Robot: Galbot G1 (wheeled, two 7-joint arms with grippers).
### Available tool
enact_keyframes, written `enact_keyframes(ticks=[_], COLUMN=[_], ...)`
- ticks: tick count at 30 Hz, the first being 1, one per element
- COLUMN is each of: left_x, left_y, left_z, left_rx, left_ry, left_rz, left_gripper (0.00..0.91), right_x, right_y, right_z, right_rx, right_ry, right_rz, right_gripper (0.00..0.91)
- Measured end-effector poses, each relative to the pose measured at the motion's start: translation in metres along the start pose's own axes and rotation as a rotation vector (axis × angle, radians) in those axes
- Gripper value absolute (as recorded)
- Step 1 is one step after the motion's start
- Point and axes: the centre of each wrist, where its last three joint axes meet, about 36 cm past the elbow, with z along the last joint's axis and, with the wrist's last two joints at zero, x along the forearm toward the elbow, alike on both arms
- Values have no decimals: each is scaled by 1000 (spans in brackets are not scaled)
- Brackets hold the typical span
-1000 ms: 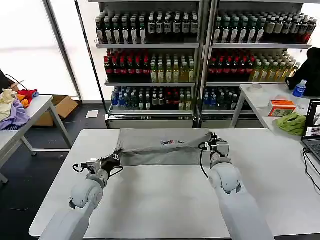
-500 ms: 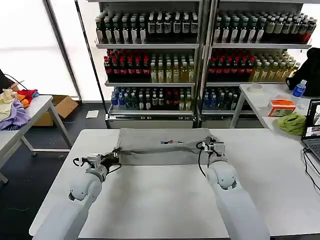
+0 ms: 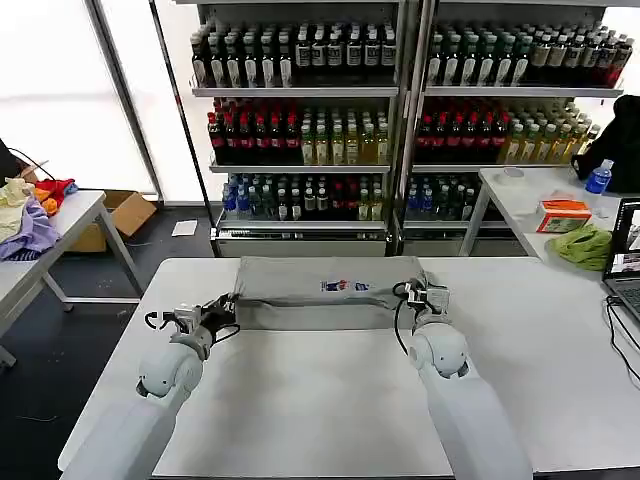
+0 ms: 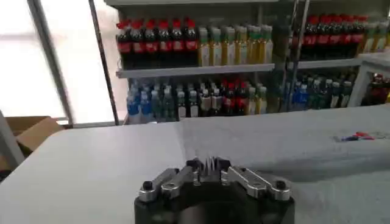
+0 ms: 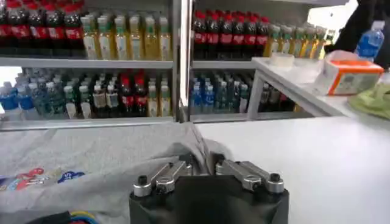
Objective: Fold and organize the clothes.
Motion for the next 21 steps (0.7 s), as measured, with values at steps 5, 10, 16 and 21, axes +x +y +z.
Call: enact_keyframes(ticks=[5,10,16,21], left_x=[8,18,31,42], left_y=[0,-2,-1,-3], left_z=[-4,-8,-10,-9], left_rx=[-13,-24,-34,-35], left_ry=[7,14,25,30], left_rz=[-14,-20,-25,-21], left_gripper=[907,907,907,907], right_x=[9,19,37,51], right_y=[-4,-12,-22,-31], right_z=[-4,-3,3,16], right_rx=[-38,-63,-78,-74], right_ry=[1,0,-1,9], right_rz=[22,37,28,27], right_gripper=[907,907,907,907])
